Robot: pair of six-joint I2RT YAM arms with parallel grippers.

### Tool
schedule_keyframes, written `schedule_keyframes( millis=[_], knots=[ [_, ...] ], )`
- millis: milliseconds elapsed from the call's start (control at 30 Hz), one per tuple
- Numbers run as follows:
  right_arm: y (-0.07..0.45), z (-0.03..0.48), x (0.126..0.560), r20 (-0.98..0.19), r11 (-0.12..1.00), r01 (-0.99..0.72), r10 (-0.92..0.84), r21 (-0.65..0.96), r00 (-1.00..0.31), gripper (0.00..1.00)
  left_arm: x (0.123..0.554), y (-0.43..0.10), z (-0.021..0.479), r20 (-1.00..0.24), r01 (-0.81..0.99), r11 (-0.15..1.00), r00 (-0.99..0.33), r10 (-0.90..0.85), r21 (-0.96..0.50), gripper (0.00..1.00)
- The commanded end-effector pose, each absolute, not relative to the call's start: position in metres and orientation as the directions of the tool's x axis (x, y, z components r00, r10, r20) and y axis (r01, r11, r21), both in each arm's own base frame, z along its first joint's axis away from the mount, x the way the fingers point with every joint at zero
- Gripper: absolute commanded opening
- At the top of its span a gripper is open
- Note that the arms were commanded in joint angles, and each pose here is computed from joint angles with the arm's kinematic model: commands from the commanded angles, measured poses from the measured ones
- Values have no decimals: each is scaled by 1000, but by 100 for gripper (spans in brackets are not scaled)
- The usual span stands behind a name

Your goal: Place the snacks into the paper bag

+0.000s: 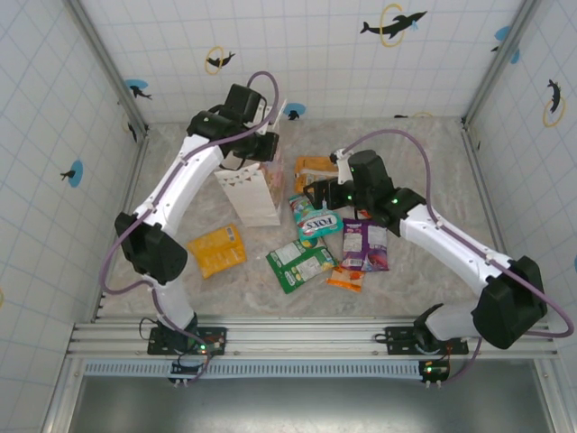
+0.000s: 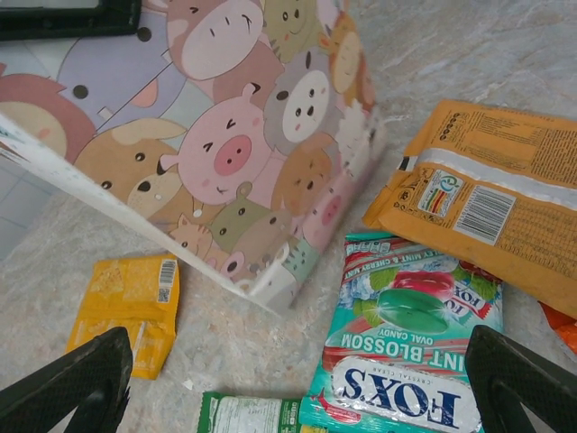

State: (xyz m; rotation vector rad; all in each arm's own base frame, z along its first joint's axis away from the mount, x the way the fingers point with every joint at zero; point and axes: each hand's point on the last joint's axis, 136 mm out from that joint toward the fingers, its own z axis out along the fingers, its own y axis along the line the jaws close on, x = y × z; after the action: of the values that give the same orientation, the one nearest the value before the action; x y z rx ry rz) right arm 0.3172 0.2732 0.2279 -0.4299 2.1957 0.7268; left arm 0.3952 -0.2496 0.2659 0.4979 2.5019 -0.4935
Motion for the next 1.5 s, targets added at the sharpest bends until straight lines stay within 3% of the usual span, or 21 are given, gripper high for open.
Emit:
schedule_keyframes(
  millis=[0,100,200,267,333,767,1033,1467],
  knots=[
    [270,235,317,-778,781,-506,-42,366,-627,97,377,-257,286,-608,513,813,-748,265,-277,0],
    [270,233,316,-775,782,-504,-41,368,-630,97,374,-252,276,-601,514,820,-747,283,-253,3],
    [269,233,316,-774,782,-502,-41,369,-632,97,373,-245,267,-580,502,836,-757,300,-223,20],
    [269,234,316,-776,782,-503,-39,368,-630,97,373,-244,267,-578,500,838,-759,301,-220,44],
    [268,234,315,-777,784,-501,-38,367,-628,97,371,-245,271,-586,503,834,-755,296,-227,56],
    [260,233,310,-773,796,-485,-35,362,-634,96,340,-252,306,-670,576,751,-700,248,-324,72],
    [253,228,300,-735,779,-465,-7,422,-678,85,317,-251,318,-716,628,691,-660,229,-358,75],
    [242,114,231,-388,722,-333,-97,607,-917,58,269,-247,298,-718,698,592,-642,268,-403,75]
  ],
)
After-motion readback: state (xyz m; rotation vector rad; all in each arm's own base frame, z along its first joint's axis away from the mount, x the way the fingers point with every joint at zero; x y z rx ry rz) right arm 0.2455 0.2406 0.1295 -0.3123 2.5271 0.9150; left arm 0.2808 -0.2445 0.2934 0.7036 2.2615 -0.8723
